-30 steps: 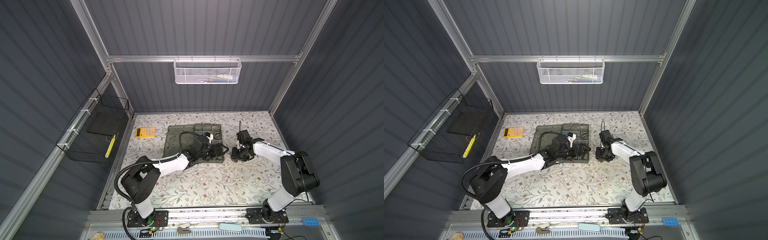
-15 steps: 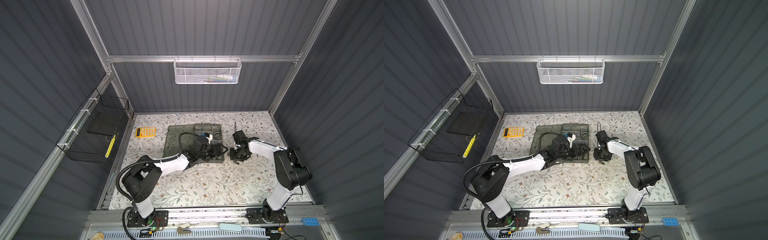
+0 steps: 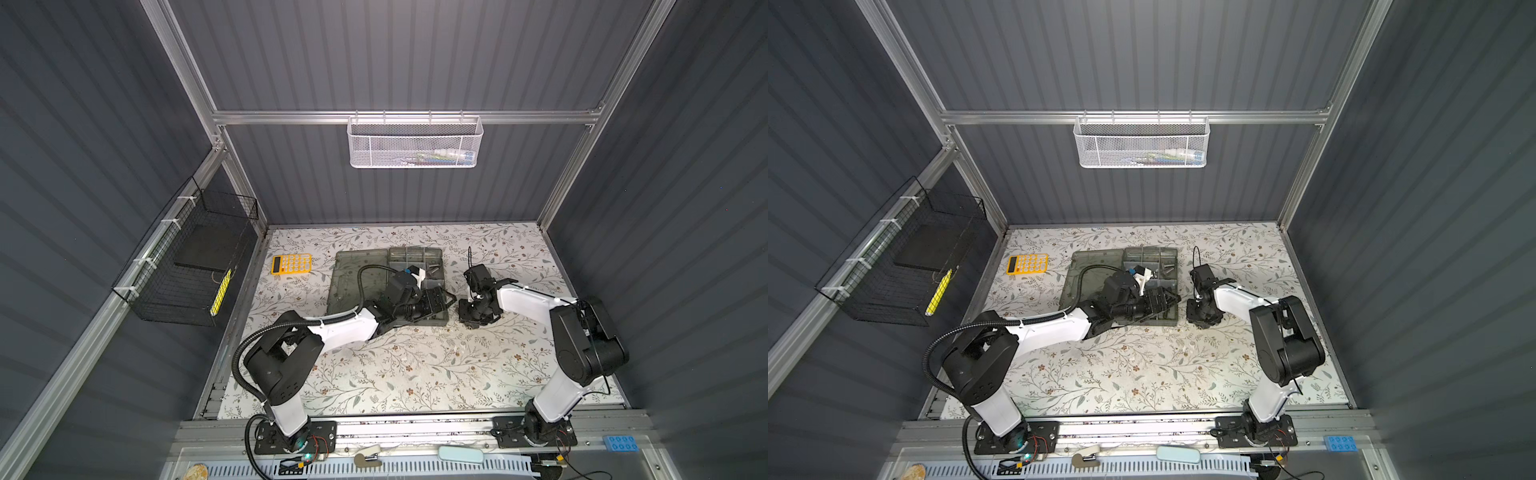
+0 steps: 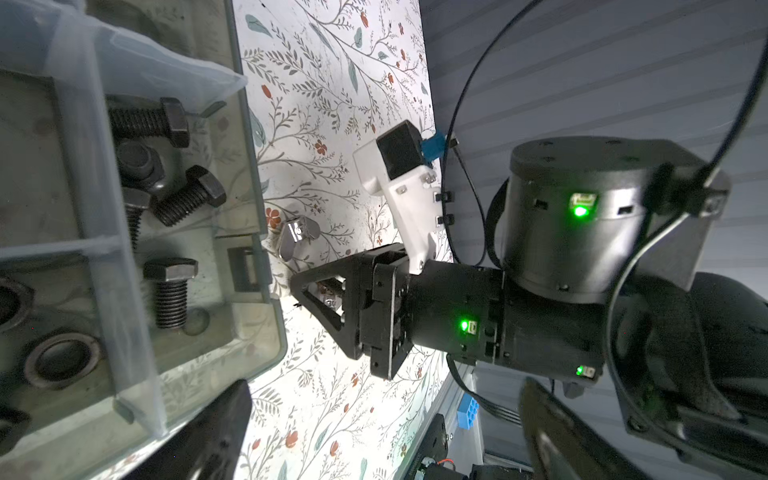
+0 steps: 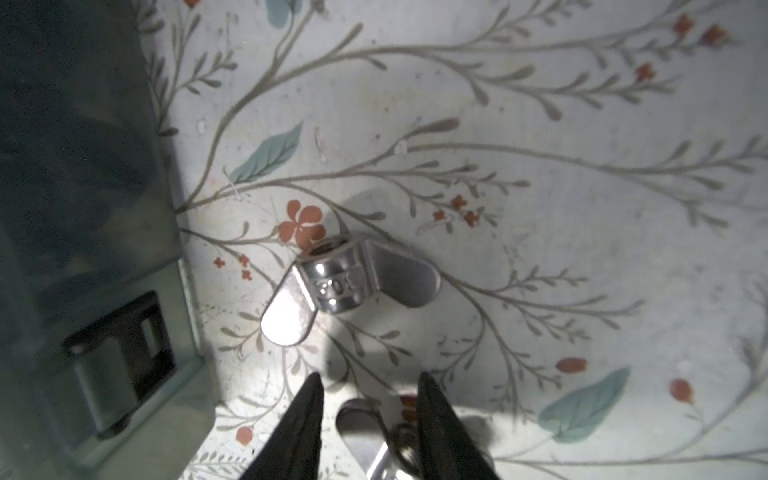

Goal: Sort the screws and nuts into containers
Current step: 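Lower the right gripper and grasp a silver wing nut on the table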

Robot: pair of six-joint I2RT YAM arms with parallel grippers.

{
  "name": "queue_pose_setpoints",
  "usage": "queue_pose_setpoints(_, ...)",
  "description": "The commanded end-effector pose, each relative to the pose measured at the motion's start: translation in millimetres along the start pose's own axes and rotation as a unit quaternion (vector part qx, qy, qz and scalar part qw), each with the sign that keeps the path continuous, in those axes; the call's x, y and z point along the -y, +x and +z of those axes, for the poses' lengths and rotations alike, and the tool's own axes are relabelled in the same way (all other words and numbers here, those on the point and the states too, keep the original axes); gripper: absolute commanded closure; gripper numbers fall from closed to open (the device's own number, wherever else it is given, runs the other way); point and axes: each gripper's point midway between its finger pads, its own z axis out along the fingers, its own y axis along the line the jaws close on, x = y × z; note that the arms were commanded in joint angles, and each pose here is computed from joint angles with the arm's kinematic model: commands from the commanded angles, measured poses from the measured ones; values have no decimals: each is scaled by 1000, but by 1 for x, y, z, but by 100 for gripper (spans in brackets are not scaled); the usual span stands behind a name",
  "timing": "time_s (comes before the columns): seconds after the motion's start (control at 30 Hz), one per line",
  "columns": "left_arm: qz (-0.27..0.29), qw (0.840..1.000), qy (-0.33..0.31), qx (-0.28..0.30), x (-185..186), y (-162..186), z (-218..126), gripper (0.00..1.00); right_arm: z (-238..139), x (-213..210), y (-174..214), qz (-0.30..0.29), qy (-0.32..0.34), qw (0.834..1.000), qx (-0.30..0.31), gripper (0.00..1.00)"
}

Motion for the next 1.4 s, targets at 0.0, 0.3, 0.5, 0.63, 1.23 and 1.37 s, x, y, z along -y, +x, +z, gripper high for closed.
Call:
queue_pose_setpoints(0.0,6,1000,2,-3,5,3,-2,0,3,10,25,4,17,999,-39,59)
queue_pose_setpoints(0.3,13,1000,1,-3,10,6,-1,0,-6,10,31,5,9,999,-35,59)
queue_pose_setpoints(0.5,16,1000,1,-5,14,8,-1,0,-6,15,37,5,14,999,-34,62)
queue_pose_setpoints(0.63,16,1000,2,-4,14,9,0,0,-6,15,37,8,17,999,-36,67)
queue_pose_setpoints(1.23,43,999,0,-3,29,2,-8,0,-34,0,14,23,-18,999,-18,88)
queue_pose_setpoints(1.37,54,998,-4,7,38,-10,-13,0,-56,-12,-3,35,-56,998,0,88)
